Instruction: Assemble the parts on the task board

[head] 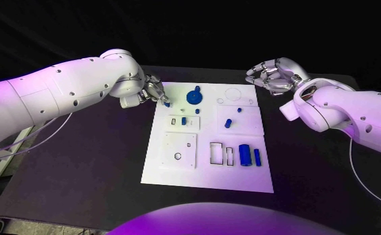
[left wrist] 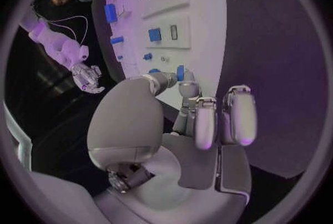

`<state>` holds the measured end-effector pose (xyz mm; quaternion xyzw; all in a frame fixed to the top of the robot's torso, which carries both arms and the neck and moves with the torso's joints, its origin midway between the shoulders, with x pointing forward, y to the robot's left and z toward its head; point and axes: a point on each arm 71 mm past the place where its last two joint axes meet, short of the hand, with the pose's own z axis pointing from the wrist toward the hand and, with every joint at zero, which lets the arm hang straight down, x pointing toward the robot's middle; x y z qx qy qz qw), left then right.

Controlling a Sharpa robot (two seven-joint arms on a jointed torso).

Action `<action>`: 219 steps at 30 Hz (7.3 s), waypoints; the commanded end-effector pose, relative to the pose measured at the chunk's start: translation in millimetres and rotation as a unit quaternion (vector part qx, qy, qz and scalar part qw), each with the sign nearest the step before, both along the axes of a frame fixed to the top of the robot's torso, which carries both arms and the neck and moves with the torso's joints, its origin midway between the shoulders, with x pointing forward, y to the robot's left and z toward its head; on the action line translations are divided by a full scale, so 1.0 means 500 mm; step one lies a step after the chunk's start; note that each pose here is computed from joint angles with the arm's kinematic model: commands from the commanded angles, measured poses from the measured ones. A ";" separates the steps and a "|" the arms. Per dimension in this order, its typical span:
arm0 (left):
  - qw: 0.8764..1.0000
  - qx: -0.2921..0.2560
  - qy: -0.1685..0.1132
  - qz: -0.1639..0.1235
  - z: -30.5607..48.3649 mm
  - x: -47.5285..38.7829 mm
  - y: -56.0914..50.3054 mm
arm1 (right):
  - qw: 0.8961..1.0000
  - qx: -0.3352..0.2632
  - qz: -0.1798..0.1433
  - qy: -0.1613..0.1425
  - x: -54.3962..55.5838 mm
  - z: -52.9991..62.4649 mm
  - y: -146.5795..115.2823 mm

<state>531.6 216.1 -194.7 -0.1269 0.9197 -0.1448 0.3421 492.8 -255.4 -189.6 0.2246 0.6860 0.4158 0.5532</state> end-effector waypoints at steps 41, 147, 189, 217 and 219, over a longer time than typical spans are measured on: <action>0.998 0.000 -0.059 -0.033 -0.046 -0.114 -0.035 | 1.000 -0.002 0.008 0.005 -0.005 -0.008 -0.002; 0.997 0.018 -0.065 -0.036 -0.051 -0.099 -0.034 | 1.000 -0.001 0.006 0.003 -0.005 -0.010 -0.006; 0.899 -0.054 -0.325 -0.287 -0.042 -0.088 -0.165 | 1.000 0.000 0.009 0.002 -0.007 -0.012 -0.002; 0.913 0.006 -0.270 -0.306 -0.070 -0.073 -0.201 | 1.000 0.000 0.011 0.002 -0.008 -0.012 0.001; 0.913 0.007 -0.269 -0.307 -0.070 -0.073 -0.203 | 1.000 0.000 0.011 0.002 -0.008 -0.012 0.002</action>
